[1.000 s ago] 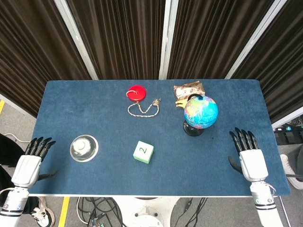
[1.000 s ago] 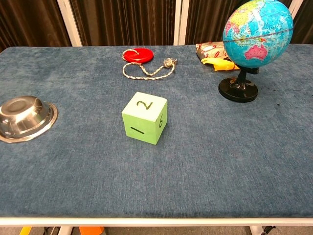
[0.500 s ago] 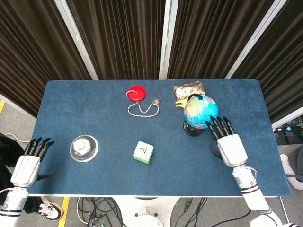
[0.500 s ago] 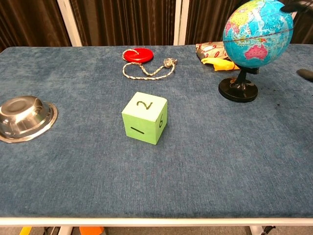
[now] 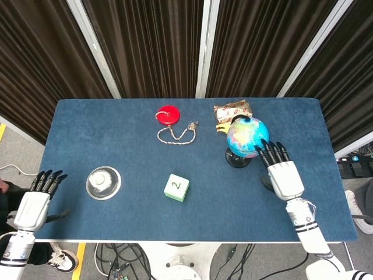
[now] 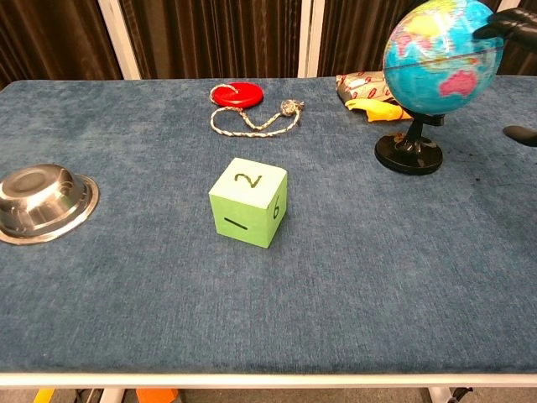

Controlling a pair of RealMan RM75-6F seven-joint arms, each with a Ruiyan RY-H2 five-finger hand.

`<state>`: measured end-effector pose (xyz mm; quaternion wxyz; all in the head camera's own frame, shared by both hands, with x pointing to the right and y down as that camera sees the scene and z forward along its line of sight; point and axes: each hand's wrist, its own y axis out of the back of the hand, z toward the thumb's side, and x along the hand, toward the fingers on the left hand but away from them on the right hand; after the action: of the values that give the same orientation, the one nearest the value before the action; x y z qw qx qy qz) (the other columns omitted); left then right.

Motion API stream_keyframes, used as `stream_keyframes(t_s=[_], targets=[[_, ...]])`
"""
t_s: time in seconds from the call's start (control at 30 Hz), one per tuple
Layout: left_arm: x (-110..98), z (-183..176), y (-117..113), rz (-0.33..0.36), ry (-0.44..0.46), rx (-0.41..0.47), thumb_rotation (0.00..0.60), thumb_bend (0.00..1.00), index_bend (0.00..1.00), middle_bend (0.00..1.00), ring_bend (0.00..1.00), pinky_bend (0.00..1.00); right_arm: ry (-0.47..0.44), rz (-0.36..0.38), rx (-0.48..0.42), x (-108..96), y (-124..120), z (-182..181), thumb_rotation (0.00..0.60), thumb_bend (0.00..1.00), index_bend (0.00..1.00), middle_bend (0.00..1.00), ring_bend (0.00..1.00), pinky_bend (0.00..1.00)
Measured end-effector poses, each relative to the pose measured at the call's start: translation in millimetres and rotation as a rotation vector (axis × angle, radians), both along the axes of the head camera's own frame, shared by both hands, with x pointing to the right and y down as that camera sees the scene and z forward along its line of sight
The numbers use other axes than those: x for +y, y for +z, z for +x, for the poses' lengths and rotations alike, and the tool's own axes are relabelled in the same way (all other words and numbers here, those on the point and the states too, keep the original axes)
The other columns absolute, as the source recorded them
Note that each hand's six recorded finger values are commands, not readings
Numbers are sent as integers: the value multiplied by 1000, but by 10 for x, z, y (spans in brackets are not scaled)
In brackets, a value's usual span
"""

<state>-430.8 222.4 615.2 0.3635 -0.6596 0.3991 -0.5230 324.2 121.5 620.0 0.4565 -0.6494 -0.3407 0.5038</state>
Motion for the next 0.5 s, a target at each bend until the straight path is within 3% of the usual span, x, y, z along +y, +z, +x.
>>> stream_keyframes(t_s=[0.17,0.33,0.4,0.5], targets=[[-3,10,-2,-3,2,-1,600,0,146,89,24,50,144,-8,28,-38,26,214,600,204,0,0,0,0],[-6,20,0,-4,5,-3,600,0,146,89,24,50,359,-38,51,-57,39,486,600,214,0,0,0,0],[-8,25,0,-3,7,-3,600,0,146,89,24,50,402,-46,63,-42,42,554,600,220,0,0,0,0],[-9,31,2,-3,8,-3,600,0,146,89,24,50,395,-27,60,-34,5,543,600,236,0,0,0,0]])
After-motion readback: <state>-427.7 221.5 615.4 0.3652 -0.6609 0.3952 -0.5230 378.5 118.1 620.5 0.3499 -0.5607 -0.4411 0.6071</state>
